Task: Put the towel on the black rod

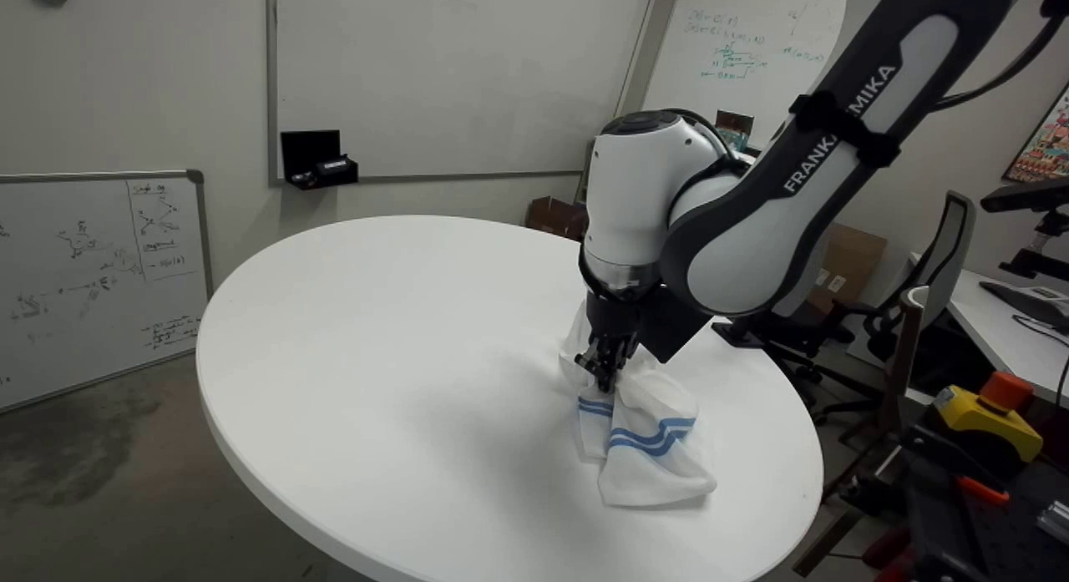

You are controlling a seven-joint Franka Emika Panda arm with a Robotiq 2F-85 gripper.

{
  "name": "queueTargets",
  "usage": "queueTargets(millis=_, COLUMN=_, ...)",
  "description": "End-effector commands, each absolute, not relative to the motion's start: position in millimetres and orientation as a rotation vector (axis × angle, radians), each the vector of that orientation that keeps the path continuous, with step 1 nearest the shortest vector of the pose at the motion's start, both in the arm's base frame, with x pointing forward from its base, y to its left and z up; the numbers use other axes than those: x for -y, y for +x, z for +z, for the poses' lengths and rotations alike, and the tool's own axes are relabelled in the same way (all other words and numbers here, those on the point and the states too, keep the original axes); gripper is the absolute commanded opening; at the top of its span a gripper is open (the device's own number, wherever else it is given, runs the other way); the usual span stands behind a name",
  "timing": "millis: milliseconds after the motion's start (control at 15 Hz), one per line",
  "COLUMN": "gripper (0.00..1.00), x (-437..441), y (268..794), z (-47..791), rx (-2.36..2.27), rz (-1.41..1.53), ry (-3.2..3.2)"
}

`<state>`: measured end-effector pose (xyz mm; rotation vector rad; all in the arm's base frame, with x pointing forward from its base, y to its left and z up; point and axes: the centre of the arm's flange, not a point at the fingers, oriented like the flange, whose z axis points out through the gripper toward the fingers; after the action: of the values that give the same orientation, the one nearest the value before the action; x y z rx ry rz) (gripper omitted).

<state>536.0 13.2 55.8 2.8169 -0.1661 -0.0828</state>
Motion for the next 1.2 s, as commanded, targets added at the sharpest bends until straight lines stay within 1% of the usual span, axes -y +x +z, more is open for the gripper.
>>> queueTargets(millis=0, gripper=0.0, x=-8.8, y=542.4, z=68.9, rx=0.188, rz=-0.065, ry=2.826)
queueTargets(millis=67, gripper=0.02, x=-8.0, y=542.7, z=75.1, rx=0.193, rz=-0.051, ry=2.828)
queueTargets(millis=467, gripper=0.02, x=-9.8, y=552.3, z=149.8, rx=0.171, rz=0.098, ry=2.857)
queueTargets(millis=600, gripper=0.02, x=-13.0, y=548.3, z=178.1, rx=0.14, rz=0.118, ry=2.87)
queueTargets(millis=867, gripper=0.02, x=-12.9, y=528.8, z=228.8, rx=0.086, rz=0.177, ry=2.878)
queueTargets(millis=1133, gripper=0.02, x=-12.8, y=502.2, z=285.8, rx=0.019, rz=0.312, ry=2.861)
